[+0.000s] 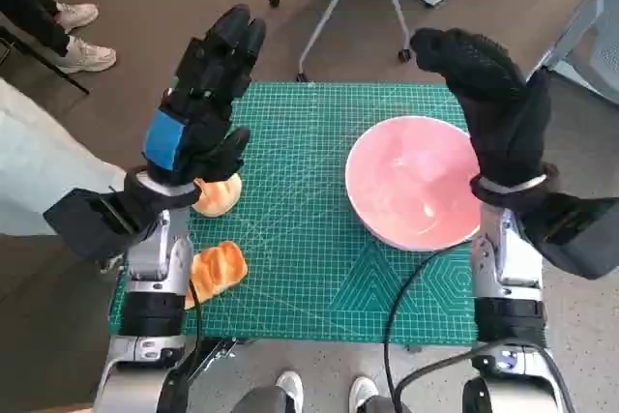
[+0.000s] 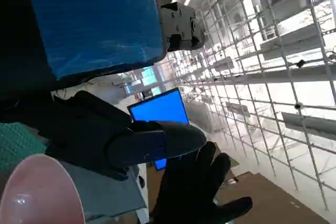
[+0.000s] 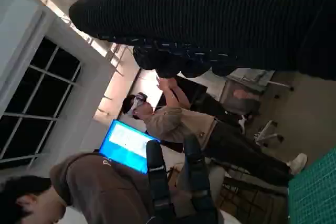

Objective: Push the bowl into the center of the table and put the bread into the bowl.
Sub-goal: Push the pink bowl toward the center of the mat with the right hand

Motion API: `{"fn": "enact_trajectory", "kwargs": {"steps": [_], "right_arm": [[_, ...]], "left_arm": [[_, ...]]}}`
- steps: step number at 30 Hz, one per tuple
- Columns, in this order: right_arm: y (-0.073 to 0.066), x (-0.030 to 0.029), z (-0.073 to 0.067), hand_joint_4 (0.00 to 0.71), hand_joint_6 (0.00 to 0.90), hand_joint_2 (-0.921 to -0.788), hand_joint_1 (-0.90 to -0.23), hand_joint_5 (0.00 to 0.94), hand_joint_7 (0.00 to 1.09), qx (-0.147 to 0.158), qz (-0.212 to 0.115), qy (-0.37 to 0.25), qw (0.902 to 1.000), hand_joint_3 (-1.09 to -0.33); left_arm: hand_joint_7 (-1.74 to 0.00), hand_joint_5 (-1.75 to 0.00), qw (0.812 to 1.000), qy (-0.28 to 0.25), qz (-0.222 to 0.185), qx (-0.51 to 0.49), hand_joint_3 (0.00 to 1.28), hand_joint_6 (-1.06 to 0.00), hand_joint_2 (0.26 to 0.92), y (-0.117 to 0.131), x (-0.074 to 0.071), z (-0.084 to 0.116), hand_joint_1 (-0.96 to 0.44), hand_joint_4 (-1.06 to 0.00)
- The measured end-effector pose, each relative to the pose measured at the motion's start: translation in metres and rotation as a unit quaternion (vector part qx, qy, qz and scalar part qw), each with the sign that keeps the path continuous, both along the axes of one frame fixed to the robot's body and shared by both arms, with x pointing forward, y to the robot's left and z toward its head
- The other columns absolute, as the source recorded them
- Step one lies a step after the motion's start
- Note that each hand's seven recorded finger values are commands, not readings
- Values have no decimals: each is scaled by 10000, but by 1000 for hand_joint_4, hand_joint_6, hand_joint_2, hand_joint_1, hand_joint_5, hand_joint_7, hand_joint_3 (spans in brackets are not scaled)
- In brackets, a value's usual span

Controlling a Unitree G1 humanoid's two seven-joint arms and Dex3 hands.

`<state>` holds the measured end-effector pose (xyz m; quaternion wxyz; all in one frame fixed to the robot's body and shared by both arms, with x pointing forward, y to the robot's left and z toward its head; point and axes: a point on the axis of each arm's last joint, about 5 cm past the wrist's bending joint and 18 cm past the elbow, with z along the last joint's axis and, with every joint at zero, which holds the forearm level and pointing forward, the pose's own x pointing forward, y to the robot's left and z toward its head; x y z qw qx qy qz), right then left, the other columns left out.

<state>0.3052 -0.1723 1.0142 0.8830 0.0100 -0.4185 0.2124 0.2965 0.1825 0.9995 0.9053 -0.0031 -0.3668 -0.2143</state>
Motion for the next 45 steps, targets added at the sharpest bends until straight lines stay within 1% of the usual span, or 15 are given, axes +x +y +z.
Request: {"fn": "enact_trajectory", "kwargs": {"steps": [29,40,43,45], "right_arm": [[-2,0,-2,142,-1,-921,-655,0,555,20,13,3,10000,-719],[-4,-6,8,143,-1,-921,-664,1,554,22,12,-29,10000,-715],[-29,-6,8,147,2,-921,-668,3,555,61,-2,-30,10000,-708],[-79,-4,1,154,11,-921,-671,6,552,48,-54,-17,10000,-695]], "left_arm": [[-368,-1,10000,-17,-9,21,560,1,921,3,-1,2,-719,-86],[-365,-3,10000,-9,-19,22,559,1,921,-2,0,2,-722,-90],[-365,-3,10000,-9,-22,18,559,1,921,-4,0,1,-722,-90],[-365,-3,10000,-7,-27,12,558,1,921,-6,0,0,-723,-91]]}}
